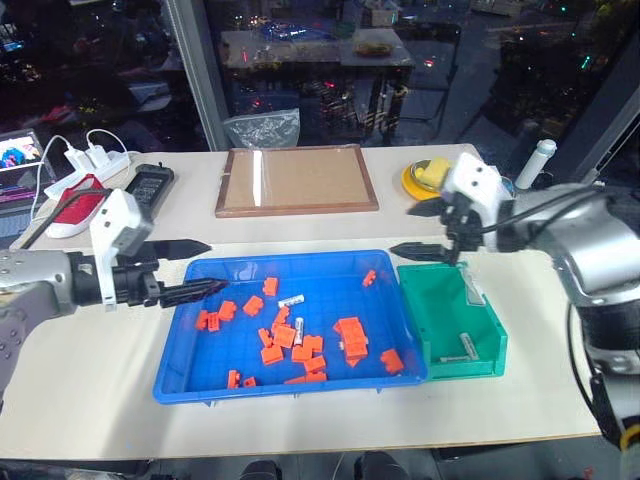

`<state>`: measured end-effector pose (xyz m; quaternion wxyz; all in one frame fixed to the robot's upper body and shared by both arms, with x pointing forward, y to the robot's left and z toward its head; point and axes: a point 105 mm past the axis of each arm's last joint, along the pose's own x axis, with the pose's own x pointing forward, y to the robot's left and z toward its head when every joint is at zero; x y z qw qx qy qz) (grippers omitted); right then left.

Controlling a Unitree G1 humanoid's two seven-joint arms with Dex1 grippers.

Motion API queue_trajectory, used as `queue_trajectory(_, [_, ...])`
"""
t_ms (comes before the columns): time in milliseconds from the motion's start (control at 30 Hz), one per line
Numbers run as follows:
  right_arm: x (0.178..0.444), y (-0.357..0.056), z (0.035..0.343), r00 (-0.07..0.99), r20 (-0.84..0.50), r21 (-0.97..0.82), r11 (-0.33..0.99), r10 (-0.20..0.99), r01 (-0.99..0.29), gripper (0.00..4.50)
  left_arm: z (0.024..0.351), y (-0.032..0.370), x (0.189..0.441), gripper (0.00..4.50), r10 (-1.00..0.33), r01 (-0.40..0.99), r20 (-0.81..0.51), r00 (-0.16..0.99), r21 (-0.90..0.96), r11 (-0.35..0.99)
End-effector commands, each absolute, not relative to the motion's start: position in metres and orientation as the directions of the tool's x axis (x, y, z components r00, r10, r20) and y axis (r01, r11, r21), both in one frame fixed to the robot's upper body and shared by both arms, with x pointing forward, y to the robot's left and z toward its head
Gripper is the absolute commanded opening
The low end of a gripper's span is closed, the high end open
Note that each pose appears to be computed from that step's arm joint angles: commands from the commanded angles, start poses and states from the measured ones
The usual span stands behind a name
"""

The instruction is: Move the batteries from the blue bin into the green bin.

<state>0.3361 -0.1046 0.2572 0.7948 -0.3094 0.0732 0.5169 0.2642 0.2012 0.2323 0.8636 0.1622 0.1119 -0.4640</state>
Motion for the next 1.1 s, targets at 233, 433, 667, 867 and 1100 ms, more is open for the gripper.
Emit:
queue_trajectory(233, [0.295, -0.072, 0.199, 0.131, -0.701, -0.276, -0.096, 0.701, -0.956, 4.40, 0.215, 0.194, 0.257, 3.95, -0.750, 0.850, -0.401, 0.526, 0.216, 0.481])
queue_trajectory(433, [0.296, -0.075, 0.167, 0.088, -0.757, -0.192, -0.093, 0.648, -0.977, 4.40, 0.206, 0.188, 0.256, 3.95, -0.750, 0.848, -0.399, 0.528, 0.206, 0.488])
queue_trajectory(667, [0.292, -0.068, 0.153, 0.067, -0.770, -0.159, -0.089, 0.634, -0.983, 4.40, 0.206, 0.181, 0.251, 3.95, -0.762, 0.853, -0.387, 0.520, 0.189, 0.486])
queue_trajectory(867, [0.295, -0.068, 0.139, 0.086, -0.791, -0.169, -0.081, 0.605, -0.982, 4.40, 0.206, 0.179, 0.250, 3.95, -0.759, 0.856, -0.399, 0.514, 0.190, 0.481])
queue_trajectory(1100, [0.297, -0.071, 0.144, 0.105, -0.778, -0.177, -0.056, 0.620, -0.983, 3.22, 0.205, 0.178, 0.249, 3.95, -0.761, 0.861, -0.406, 0.506, 0.178, 0.477])
